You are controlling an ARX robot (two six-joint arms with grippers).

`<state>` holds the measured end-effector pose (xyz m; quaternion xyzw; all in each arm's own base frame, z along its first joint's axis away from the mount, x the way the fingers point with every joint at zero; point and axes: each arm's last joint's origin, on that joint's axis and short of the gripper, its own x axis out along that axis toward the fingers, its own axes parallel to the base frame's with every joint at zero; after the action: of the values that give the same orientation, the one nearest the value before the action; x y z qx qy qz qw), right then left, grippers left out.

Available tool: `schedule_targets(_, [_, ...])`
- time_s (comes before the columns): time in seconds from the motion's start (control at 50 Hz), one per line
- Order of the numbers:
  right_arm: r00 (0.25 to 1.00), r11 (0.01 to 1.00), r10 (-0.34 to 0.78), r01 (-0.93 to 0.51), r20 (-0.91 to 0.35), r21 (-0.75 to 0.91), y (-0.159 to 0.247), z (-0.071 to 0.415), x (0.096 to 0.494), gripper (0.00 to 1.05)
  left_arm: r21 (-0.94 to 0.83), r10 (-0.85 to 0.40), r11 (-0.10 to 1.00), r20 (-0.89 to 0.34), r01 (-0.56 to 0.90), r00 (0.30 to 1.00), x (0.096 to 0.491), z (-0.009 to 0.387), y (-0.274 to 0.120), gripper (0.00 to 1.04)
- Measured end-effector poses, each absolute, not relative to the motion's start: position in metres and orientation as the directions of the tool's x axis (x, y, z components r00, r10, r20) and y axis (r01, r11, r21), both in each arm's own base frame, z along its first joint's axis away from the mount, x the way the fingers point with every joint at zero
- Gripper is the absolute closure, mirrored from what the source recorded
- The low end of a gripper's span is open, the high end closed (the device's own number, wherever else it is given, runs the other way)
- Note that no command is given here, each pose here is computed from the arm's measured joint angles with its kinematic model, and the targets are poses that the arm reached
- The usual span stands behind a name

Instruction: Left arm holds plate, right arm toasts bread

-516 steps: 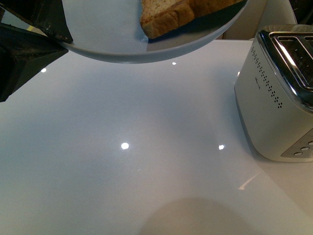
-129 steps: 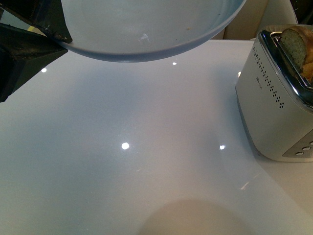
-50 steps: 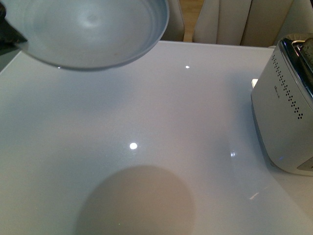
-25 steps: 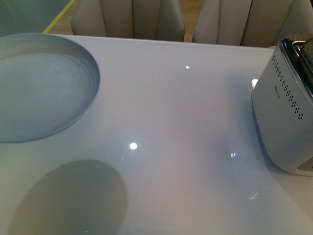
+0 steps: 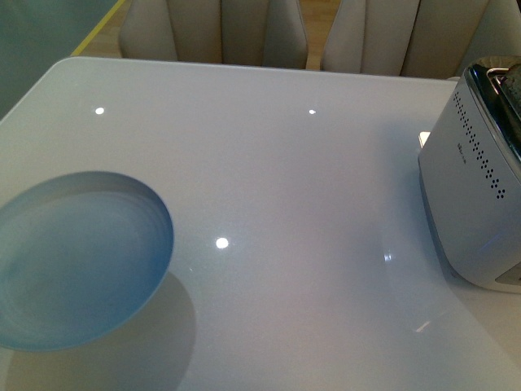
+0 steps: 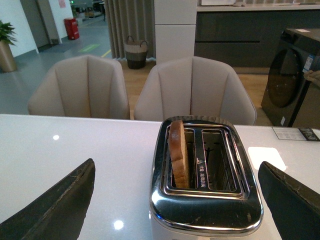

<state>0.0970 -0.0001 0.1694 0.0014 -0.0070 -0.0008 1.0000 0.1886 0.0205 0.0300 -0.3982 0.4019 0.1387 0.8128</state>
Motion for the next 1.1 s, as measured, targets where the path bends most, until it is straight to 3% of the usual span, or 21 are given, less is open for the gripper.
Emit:
schedule_targets(0.32, [1.000, 1.000, -0.002, 0.001, 0.014, 0.003, 0.000, 0.169, 0.097, 0.09, -0.524, -0.082, 0.575, -0.801, -0.628, 0.593, 0.179, -0.011, 0.029, 1.02])
schedule_targets(1.1, [1.000, 1.000, -0.002, 0.001, 0.014, 0.003, 0.000, 0.169, 0.097, 0.09, -0.508, -0.090, 0.588, -0.815, -0.629, 0.573, 0.210, -0.041, 0.030, 1.02])
